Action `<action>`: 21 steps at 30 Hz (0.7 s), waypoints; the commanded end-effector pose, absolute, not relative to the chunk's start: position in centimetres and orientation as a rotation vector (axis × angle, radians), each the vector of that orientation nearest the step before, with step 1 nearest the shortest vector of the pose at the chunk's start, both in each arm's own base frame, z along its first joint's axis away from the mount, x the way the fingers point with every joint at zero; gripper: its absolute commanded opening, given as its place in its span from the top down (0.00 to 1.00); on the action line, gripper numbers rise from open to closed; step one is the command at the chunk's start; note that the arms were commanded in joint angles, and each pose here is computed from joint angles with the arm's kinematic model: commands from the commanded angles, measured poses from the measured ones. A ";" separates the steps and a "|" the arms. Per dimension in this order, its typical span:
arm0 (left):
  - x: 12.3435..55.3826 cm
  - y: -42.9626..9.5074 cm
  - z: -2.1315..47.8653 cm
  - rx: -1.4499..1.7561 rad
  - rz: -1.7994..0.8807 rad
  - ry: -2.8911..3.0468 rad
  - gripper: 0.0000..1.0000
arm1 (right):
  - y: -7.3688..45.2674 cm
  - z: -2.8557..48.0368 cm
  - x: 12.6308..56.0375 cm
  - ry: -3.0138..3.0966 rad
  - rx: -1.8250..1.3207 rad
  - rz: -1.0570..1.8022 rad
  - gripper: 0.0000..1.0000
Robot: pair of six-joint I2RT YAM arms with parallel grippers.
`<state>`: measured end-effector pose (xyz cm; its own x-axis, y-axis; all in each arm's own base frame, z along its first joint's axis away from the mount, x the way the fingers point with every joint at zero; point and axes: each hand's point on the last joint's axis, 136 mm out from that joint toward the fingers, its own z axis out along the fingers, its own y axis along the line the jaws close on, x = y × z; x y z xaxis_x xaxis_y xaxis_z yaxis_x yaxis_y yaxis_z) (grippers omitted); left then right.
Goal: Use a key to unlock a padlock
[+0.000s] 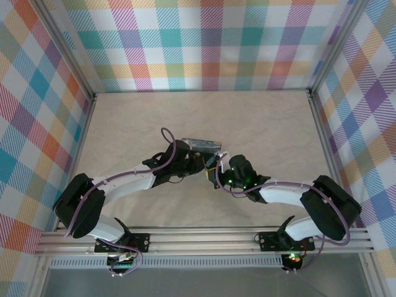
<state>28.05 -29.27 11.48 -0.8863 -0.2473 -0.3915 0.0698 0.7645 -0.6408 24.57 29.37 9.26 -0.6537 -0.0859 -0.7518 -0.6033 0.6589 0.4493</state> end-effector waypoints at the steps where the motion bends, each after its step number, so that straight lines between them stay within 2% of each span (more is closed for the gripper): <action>1: 28.3 -30.0 13.7 -0.114 -0.975 2.442 0.75 | 29.9 9.9 24.8 2.114 -0.511 0.947 1.00; 21: 28.4 -29.8 13.7 -0.118 -0.962 2.441 0.75 | 28.8 9.0 23.6 2.153 -0.501 0.950 1.00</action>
